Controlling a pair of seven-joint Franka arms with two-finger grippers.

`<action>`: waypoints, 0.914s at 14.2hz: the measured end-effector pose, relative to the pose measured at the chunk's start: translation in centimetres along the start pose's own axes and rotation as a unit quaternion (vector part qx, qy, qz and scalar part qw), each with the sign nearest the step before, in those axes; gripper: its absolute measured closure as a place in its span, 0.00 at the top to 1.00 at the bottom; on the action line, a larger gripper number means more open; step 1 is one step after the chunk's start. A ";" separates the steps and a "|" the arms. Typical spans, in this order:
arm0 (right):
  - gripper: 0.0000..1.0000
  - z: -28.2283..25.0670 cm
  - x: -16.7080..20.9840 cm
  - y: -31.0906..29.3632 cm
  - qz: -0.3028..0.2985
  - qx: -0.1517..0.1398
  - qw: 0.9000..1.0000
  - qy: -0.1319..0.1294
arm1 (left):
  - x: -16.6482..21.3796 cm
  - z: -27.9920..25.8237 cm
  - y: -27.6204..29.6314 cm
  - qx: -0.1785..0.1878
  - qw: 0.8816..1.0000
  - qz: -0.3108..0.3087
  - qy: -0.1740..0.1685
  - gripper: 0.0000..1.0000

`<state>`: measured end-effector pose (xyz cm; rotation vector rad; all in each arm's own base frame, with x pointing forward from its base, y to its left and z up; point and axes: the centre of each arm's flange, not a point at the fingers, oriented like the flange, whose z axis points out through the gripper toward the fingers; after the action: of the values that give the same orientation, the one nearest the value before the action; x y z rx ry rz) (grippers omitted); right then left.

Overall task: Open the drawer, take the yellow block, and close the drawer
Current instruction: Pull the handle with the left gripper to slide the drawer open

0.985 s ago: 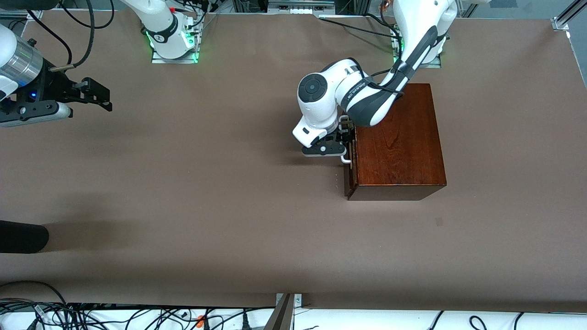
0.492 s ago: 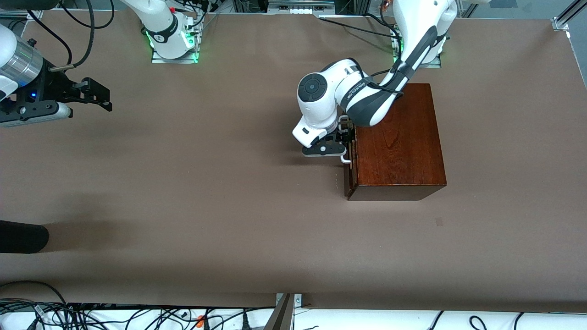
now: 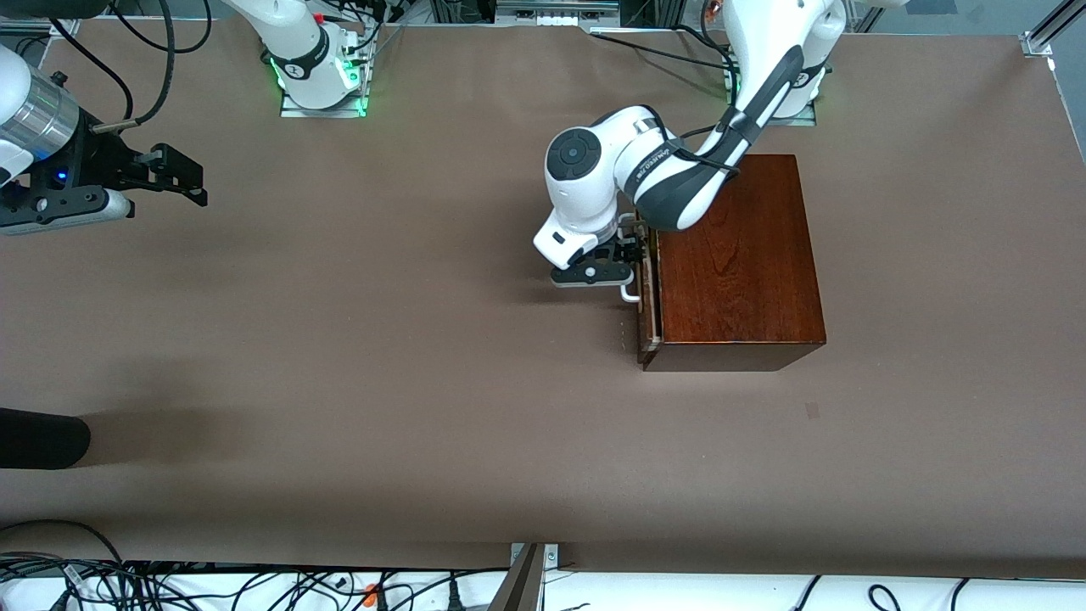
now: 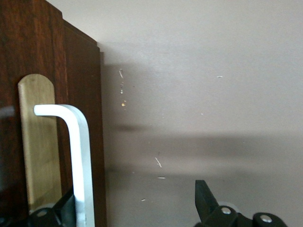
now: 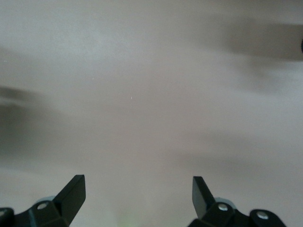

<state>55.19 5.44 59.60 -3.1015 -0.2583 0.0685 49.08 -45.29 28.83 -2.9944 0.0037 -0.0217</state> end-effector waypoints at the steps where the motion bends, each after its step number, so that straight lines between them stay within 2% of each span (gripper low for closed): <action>1: 1.00 0.0 0.0 0.0 0.000 0.000 1.000 0.000 | 0.0 -0.4 0.5 -0.006 1.000 0.001 0.004 1.00; 6: 1.00 0.0 0.0 0.0 0.000 0.000 1.000 0.000 | -0.2 -1.0 2.4 -0.017 1.000 -0.004 0.010 1.00; 13: 1.00 0.0 0.0 0.0 0.000 0.000 1.000 0.000 | -0.4 -0.9 3.4 -0.016 1.000 -0.001 0.011 1.00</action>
<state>55.20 5.43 59.59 -3.1016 -0.2580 0.0685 48.65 -48.83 29.19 -3.0256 0.0021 -0.0560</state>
